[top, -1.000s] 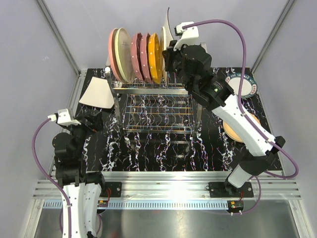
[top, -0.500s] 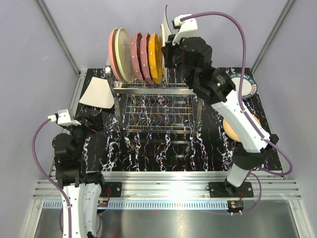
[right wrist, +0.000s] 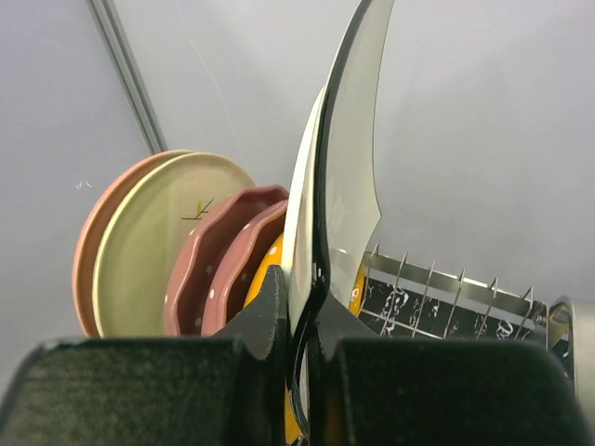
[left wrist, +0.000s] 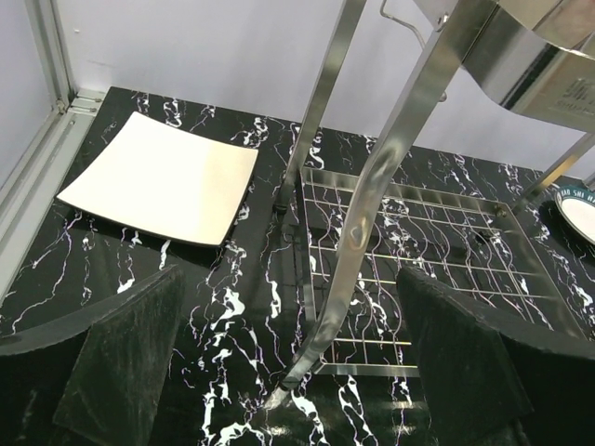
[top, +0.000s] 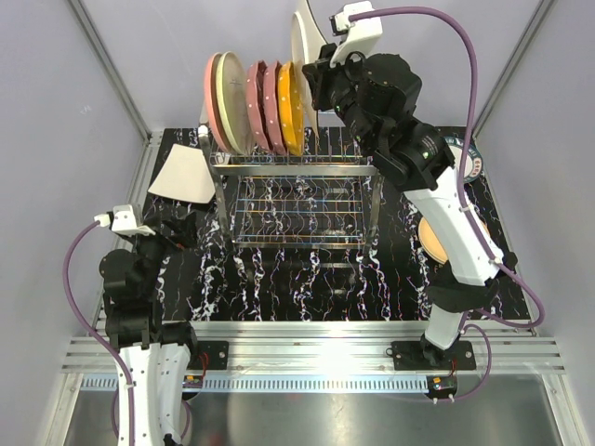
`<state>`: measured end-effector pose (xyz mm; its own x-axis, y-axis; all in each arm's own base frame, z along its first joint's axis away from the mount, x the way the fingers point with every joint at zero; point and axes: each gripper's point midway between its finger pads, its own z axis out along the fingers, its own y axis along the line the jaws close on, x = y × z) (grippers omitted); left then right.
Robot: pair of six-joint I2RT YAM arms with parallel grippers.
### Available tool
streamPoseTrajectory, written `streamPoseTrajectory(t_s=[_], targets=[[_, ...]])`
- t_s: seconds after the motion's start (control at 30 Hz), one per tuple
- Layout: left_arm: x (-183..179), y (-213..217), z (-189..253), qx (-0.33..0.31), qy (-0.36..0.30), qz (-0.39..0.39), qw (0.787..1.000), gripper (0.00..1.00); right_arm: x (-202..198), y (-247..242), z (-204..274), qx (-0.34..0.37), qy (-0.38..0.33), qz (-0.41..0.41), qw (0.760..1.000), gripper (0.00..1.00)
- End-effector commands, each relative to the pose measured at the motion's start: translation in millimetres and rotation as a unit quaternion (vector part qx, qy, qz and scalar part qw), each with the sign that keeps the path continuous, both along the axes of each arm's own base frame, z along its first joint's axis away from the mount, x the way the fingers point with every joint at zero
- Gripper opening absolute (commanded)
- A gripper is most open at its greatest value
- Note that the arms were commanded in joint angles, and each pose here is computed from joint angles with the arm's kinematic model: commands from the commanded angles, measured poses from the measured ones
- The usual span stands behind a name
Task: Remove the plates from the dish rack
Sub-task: Grab a plate with the right arm, then pass the plate from the right arm to the left
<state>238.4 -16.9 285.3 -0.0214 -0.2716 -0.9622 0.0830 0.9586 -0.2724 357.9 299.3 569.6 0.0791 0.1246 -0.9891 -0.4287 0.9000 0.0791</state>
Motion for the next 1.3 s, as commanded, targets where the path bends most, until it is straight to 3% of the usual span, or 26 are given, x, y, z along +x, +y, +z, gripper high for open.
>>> streamPoseTrajectory(t_s=[0.0, 0.3, 0.7, 1.0, 1.27], targets=[[0.4, -6.6, 13.3, 0.013, -0.029, -0.021, 0.999, 0.99, -38.8, -32.5, 111.6, 0.120, -0.143, 0.021, 0.982, 0.00], [0.7, -11.6, 14.7, 0.007, -0.033, -0.035, 0.999, 0.99, -46.7, -43.0, 115.4, 0.106, -0.151, 0.015, 0.983, 0.00], [-7.8, -26.7, 37.7, -0.055, -0.038, -0.065, 0.996, 0.99, -64.7, -69.0, 121.5, 0.058, -0.179, -0.001, 0.982, 0.00], [-23.5, -48.9, 79.5, -0.124, -0.038, -0.117, 0.985, 0.99, -76.1, -82.5, 118.4, -0.024, -0.214, -0.008, 0.976, 0.00], [-47.0, -74.2, 129.4, -0.194, -0.037, -0.183, 0.963, 0.96, -74.1, -89.0, 101.5, -0.159, -0.255, -0.032, 0.953, 0.00]])
